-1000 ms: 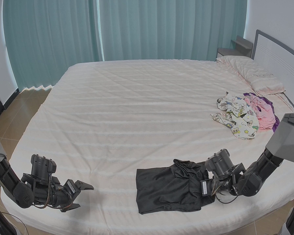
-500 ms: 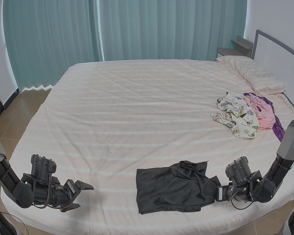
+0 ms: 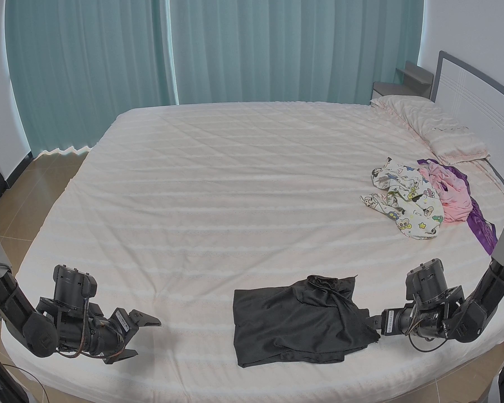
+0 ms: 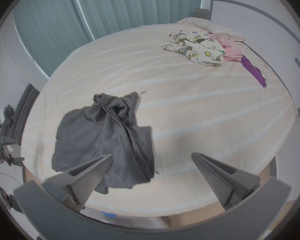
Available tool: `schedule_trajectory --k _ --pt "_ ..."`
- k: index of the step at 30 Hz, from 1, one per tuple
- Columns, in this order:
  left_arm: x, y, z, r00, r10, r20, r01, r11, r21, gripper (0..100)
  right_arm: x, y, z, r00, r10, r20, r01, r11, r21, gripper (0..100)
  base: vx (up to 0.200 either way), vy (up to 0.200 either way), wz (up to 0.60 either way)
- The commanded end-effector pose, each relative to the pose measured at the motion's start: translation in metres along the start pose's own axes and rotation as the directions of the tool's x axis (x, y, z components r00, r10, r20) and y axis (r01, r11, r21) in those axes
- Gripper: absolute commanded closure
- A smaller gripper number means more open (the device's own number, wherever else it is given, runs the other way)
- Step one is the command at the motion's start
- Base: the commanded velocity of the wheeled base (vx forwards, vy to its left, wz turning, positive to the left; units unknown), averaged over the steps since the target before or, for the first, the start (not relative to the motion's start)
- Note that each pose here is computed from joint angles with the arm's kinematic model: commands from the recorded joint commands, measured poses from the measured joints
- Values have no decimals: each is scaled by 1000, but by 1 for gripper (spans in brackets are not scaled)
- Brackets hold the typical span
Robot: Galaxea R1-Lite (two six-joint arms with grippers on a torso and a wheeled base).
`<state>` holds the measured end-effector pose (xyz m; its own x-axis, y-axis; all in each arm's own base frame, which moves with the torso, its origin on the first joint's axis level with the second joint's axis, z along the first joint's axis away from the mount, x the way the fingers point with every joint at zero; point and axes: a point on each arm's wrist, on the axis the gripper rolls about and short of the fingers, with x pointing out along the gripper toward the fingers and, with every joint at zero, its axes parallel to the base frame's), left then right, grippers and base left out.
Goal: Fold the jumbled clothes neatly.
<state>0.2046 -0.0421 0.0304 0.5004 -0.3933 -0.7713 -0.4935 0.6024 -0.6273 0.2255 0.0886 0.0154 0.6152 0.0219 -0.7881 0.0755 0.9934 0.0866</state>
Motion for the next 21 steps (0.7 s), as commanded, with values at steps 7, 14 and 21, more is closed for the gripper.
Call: schedule_trajectory --k 7,14,21 --pt "1 0 0 1000 3 -1 -3 1000 0 0 17 48 47 980 136 142 -134 991 -23 0 0 0 0" --pt "2 0 0 1000 4 -2 -4 1000 0 0 50 95 48 990 122 75 -105 974 -199 0 0 0 0" --pt "3 1 0 1000 10 -5 -10 1000 1 0 75 109 52 989 125 75 -82 905 -417 0 0 0 0"
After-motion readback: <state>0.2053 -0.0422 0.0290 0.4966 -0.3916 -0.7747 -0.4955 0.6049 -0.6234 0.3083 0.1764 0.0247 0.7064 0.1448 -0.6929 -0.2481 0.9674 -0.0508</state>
